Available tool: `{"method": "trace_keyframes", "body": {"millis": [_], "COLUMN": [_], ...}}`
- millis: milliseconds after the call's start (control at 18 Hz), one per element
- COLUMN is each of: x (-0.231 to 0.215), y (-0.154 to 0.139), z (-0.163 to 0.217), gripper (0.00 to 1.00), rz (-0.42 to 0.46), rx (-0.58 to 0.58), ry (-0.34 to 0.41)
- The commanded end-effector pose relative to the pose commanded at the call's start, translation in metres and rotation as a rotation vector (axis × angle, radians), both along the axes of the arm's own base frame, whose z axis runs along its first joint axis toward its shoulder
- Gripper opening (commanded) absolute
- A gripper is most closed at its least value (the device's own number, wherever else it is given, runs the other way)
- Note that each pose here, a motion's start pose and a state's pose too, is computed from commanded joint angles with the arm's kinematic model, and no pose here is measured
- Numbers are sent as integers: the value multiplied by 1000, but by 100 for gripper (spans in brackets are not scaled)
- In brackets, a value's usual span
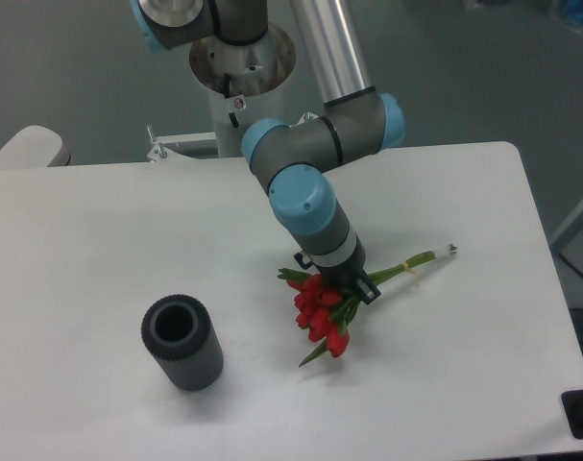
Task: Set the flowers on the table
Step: 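Open the gripper to release the tulip stems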
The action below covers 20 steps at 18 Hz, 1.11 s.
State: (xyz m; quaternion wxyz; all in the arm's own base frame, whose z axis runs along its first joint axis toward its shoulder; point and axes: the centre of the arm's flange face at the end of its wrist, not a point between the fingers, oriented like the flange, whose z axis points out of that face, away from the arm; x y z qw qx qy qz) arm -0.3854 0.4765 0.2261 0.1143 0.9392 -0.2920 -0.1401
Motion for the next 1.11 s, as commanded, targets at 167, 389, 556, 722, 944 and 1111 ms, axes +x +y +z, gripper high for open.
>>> {"method": "trace_keyframes", "body": {"millis": [167,389,556,722,944,1111], "x": [1,-2,-3,-12,-26,-35], "y": [1,3,3,12,25,41], "z": [-4,3,10,41,91,126], "gripper": [38,90,100,100,100,100], "rz": [0,-1,0,-3,-7,-6], "rx": [-4,9,19,63,129,164], "ry": [-4,10,20,58,104,53]}}
